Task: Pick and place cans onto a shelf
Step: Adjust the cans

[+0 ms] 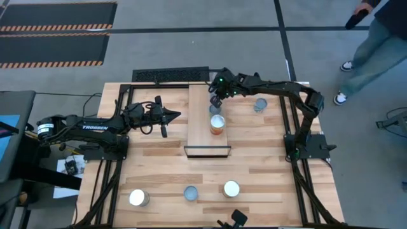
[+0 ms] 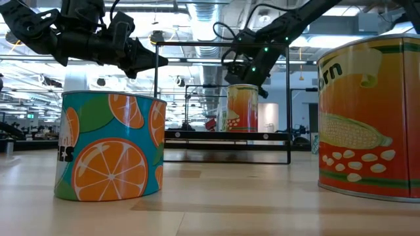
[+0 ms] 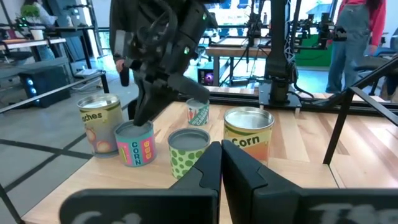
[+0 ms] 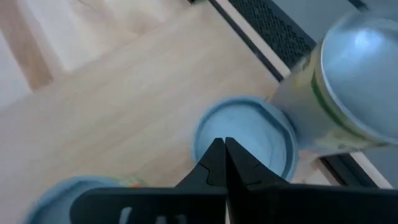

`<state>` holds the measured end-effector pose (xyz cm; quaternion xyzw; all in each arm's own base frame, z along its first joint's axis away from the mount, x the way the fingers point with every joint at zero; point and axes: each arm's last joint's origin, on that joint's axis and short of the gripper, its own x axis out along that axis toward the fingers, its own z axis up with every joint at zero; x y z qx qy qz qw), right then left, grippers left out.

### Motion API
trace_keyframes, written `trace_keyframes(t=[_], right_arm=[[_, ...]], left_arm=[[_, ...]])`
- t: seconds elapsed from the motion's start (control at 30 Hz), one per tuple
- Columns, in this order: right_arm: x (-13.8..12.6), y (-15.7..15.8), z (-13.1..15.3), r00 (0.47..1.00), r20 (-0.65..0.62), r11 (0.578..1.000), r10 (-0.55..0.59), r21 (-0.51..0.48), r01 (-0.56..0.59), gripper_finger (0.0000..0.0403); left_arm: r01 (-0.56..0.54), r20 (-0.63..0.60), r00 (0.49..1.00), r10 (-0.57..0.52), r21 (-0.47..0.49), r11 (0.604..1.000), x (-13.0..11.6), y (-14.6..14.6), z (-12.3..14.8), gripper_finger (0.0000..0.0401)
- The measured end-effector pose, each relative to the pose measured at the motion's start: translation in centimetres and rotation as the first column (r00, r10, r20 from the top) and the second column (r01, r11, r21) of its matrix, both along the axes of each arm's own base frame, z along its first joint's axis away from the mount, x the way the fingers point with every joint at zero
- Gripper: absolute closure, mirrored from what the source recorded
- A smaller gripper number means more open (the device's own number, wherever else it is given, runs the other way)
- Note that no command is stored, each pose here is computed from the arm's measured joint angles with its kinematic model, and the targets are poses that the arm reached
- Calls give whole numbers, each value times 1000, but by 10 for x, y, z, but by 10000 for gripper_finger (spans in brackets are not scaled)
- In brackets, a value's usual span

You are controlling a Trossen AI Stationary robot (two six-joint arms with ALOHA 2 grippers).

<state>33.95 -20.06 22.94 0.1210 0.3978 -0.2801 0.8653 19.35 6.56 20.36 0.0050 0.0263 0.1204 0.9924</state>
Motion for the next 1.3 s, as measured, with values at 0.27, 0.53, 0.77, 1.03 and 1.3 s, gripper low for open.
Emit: trace_keyframes(t=[0.27,0.53,0.77,1.03,1.3], right_arm=[[-2,1,-1,1000,-26,1000,1,7,0,396],[-4,3,-4,999,-47,999,15,39,-13,396],[-4,6,-5,998,-62,998,27,55,-24,396],[-1,12,-5,996,-61,996,61,74,-56,395],[3,11,7,997,-42,996,68,51,-66,394]], left_arm=[[0,0,1000,0,0,1000,0,0,0,399],[-1,0,1000,1,0,1000,0,0,0,399],[0,0,1000,0,1,1000,0,0,0,399],[0,0,1000,0,1,1000,0,0,0,399],[0,0,1000,0,1,1000,0,0,0,399]])
